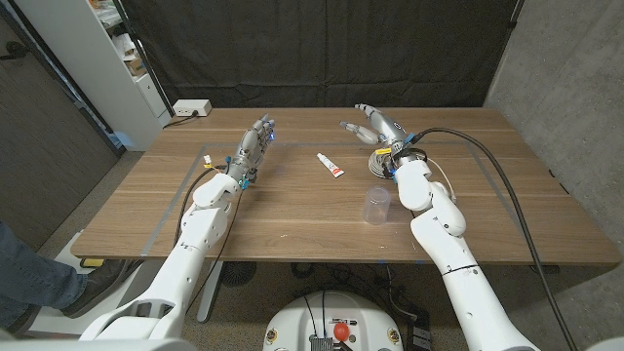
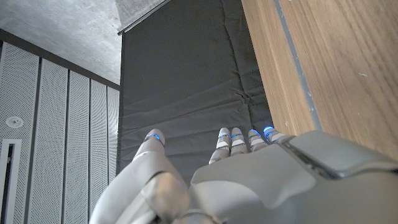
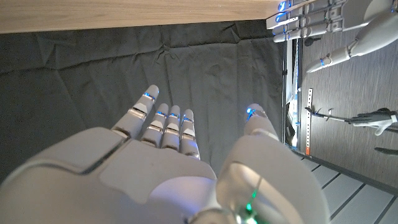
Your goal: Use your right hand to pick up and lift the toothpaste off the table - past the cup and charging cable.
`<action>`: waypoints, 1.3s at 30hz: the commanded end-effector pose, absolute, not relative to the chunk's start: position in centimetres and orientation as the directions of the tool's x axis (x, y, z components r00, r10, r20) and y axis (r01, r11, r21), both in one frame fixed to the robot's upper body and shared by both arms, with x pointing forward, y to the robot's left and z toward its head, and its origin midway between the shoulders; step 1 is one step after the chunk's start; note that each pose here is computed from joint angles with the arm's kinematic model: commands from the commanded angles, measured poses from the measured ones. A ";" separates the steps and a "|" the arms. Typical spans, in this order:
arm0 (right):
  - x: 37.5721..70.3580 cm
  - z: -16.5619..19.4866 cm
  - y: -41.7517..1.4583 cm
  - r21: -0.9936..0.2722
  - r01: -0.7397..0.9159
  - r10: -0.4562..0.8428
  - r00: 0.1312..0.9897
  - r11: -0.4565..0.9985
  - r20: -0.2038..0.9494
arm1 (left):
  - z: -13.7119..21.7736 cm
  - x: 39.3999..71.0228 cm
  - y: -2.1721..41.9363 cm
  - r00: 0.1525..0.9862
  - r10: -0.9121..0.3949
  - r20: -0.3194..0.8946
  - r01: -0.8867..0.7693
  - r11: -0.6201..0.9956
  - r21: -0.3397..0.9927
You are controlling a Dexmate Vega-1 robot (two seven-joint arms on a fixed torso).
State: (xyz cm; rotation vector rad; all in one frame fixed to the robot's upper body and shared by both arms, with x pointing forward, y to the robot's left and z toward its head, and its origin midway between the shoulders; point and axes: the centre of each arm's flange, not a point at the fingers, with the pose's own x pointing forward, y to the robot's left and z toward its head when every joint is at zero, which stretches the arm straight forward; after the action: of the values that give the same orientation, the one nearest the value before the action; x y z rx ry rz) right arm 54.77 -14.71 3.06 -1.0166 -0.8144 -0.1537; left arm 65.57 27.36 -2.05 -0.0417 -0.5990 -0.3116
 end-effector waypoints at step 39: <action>54.7 2.2 -10.1 -0.727 0.575 0.206 0.713 0.375 0.671 | -2.3 64.4 27.5 0.786 -0.255 0.563 0.269 0.961 0.059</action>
State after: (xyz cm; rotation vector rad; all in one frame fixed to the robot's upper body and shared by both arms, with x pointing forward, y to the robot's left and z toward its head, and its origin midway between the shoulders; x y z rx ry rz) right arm 54.34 -10.96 2.59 -1.1709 -0.8036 -0.2550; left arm 64.57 27.05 -2.30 -0.0317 -0.6069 -0.2949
